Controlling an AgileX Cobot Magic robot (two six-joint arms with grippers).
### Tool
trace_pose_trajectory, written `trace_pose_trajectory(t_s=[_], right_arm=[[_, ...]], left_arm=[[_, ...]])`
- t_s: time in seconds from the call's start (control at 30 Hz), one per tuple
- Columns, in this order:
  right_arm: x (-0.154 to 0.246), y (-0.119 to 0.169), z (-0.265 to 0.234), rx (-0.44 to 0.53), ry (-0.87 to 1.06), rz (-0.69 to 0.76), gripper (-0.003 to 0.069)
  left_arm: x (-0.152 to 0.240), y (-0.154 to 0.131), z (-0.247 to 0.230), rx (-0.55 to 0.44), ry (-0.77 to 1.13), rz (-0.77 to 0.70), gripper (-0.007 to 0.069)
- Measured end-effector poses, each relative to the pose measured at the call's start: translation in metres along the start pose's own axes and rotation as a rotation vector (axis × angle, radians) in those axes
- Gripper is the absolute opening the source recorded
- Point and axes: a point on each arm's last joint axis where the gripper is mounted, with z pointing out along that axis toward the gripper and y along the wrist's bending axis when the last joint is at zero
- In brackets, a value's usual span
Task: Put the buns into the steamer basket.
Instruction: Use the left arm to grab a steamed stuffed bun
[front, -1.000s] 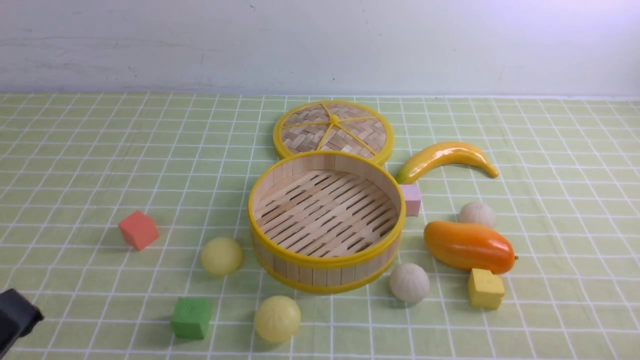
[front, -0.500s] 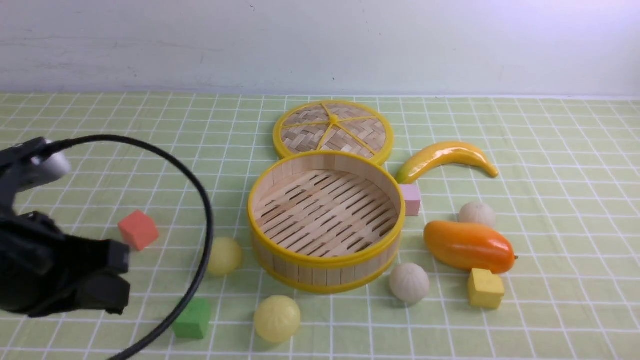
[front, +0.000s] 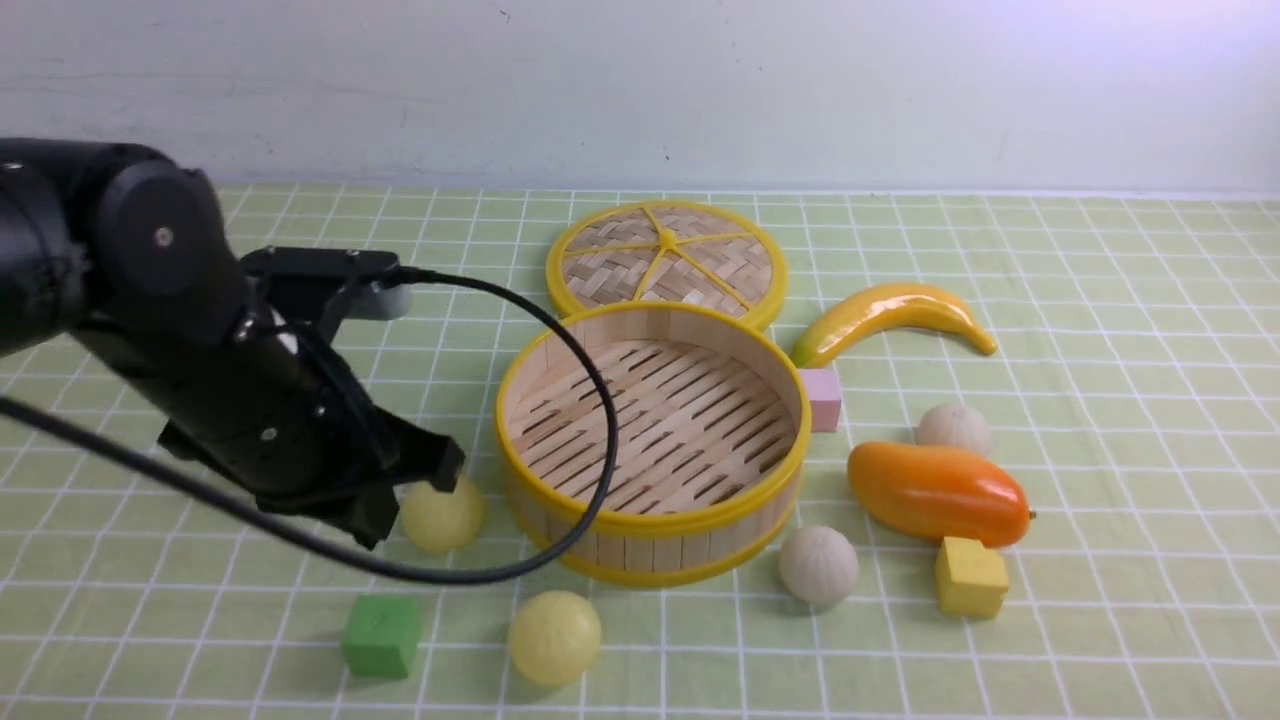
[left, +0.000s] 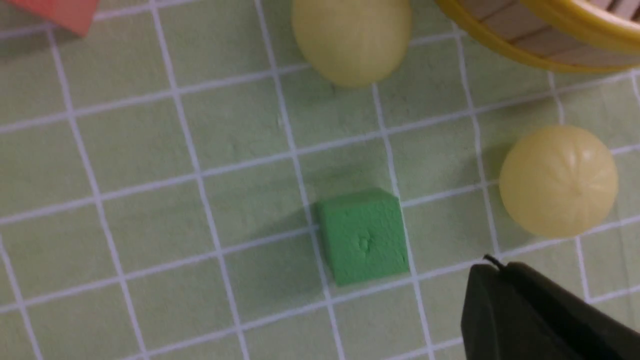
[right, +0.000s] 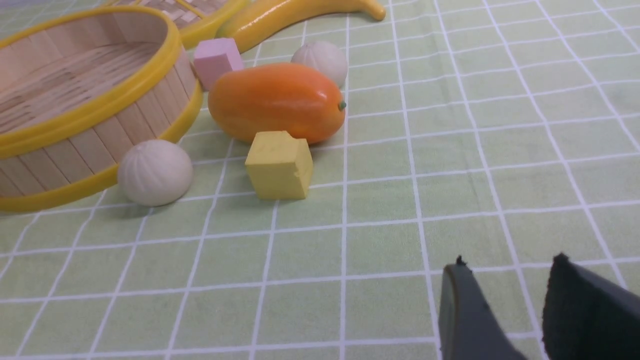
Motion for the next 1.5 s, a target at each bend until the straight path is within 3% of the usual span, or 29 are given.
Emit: trace_pose_trajectory(t_s=[0.1,0.33,0.47,0.77,1.17,1.3,1.5], right_arm=[[0.000,0.000,0.000,0.000,0.000,0.000,0.0239],[0.000,0.000,0.000,0.000,0.000,0.000,0.0239],[0.000,0.000,0.000,0.000,0.000,0.000,0.0239],[0.000,0.000,0.000,0.000,0.000,0.000,0.0239],[0.000,0.000,0.000,0.000,0.000,0.000,0.0239],[0.000,0.000,0.000,0.000,0.000,0.000,0.0239],[0.000,0.000,0.000,0.000,0.000,0.000,0.0239]], left_arm=[[-0.016,0.000,0.016,-0.007,0.013,0.029,0.0039],[-0.041,0.000,0.053,-0.010,0.044,0.075,0.0256],[-0.043,0.001,0.066,-0.015,0.049,0.107,0.0292],[-0.048,0.005,0.083,-0.047,0.020,0.141,0.0286],[-0.050,0.008,0.092,-0.078,0.006,0.176,0.0068],[-0.050,0.008,0.092,-0.078,0.002,0.159,0.0065],[-0.049,0.008,0.088,-0.078,0.011,0.119,0.0134]])
